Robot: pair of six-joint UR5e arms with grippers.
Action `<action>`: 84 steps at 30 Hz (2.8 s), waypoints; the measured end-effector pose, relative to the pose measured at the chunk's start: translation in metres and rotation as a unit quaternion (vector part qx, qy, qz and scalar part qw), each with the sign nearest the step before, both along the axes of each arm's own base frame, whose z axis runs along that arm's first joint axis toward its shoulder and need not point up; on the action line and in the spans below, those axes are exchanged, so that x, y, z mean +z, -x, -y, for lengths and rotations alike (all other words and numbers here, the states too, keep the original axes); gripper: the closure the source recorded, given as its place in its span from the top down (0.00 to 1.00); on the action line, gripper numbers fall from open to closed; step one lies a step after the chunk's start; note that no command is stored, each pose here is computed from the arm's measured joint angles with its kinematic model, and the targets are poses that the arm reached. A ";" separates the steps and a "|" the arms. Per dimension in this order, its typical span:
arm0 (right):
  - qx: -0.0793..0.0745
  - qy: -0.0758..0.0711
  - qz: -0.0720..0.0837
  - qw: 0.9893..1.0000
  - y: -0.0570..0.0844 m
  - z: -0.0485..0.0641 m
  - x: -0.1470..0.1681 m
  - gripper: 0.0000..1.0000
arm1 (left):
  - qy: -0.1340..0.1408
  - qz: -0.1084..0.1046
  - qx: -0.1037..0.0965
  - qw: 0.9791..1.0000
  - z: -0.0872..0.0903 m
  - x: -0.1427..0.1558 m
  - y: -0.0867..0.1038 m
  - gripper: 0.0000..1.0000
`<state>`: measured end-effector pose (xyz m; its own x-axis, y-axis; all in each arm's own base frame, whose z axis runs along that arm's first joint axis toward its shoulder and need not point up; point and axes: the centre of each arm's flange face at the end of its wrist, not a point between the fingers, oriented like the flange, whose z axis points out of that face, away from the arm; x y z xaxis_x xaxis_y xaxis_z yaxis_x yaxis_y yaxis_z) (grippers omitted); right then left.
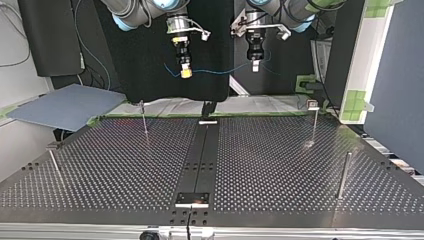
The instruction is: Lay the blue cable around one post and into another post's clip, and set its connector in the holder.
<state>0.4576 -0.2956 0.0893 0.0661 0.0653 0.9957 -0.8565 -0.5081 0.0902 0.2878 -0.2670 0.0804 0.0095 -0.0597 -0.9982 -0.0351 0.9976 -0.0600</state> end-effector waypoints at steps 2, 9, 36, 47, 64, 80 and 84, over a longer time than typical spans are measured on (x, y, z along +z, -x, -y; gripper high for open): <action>0.000 0.000 0.000 1.000 0.000 0.000 0.000 0.00 | 0.000 0.000 0.000 1.000 0.000 0.000 0.000 0.00; 0.000 0.000 0.000 1.000 0.000 0.000 0.000 0.00 | 0.000 0.000 0.000 1.000 0.000 0.000 0.000 0.00; 0.001 0.001 0.001 1.000 -0.001 0.001 0.001 0.00 | 0.001 0.003 0.006 1.000 -0.007 -0.024 -0.009 0.00; 0.001 -0.007 0.003 1.000 -0.006 -0.003 0.000 0.00 | 0.001 0.003 0.006 1.000 -0.007 -0.024 -0.009 0.00; -0.063 -0.072 0.041 0.995 0.003 -0.019 -0.009 0.00 | 0.001 0.003 0.006 1.000 -0.007 -0.024 -0.009 0.00; -0.077 -0.068 0.075 0.992 -0.009 -0.005 0.030 0.00 | -0.007 0.005 0.015 1.000 -0.015 0.000 -0.015 0.00; -0.067 -0.065 0.082 0.992 -0.013 -0.002 0.051 0.00 | 0.005 0.009 0.026 1.000 -0.024 0.015 -0.026 0.00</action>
